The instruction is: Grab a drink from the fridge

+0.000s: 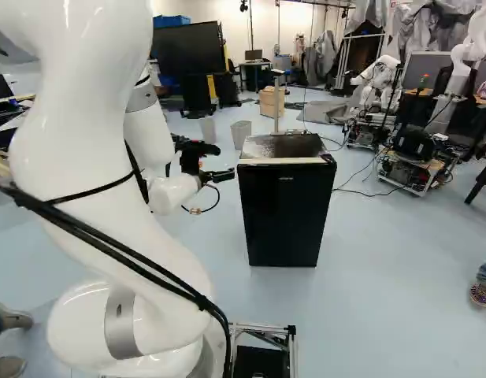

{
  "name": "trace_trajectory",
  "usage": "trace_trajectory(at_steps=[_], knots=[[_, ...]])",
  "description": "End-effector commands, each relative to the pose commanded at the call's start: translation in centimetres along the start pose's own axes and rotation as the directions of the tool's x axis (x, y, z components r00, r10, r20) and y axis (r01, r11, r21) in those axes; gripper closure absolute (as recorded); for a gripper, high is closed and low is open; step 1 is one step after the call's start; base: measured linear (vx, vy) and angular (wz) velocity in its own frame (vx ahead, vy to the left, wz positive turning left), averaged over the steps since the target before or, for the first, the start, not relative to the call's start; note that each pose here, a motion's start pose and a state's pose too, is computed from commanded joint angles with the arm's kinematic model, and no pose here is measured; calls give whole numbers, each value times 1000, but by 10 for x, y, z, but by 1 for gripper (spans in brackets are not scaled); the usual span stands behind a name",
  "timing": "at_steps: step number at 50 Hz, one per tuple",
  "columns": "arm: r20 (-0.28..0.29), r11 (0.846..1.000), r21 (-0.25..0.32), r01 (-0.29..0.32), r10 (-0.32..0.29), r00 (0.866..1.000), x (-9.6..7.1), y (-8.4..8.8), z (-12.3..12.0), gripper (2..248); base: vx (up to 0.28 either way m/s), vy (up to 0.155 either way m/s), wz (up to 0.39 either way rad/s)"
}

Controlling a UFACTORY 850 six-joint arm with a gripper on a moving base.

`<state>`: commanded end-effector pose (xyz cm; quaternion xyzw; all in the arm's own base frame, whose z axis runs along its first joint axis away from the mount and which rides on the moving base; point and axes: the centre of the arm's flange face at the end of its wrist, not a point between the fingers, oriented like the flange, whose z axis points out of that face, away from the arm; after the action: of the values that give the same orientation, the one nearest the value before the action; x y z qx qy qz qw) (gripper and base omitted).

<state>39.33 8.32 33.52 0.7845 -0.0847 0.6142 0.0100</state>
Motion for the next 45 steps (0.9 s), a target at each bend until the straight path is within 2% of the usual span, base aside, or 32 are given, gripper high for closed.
trace_trajectory(at_steps=[12,22,45], knots=[[-23,998,-58,-18,16,1000,-7,-7,18,3,0,0,0],[-40,993,-116,-31,26,999,-15,-5,23,3,0,0,0],[-79,963,-263,-53,33,996,-33,4,29,3,0,0,0]])
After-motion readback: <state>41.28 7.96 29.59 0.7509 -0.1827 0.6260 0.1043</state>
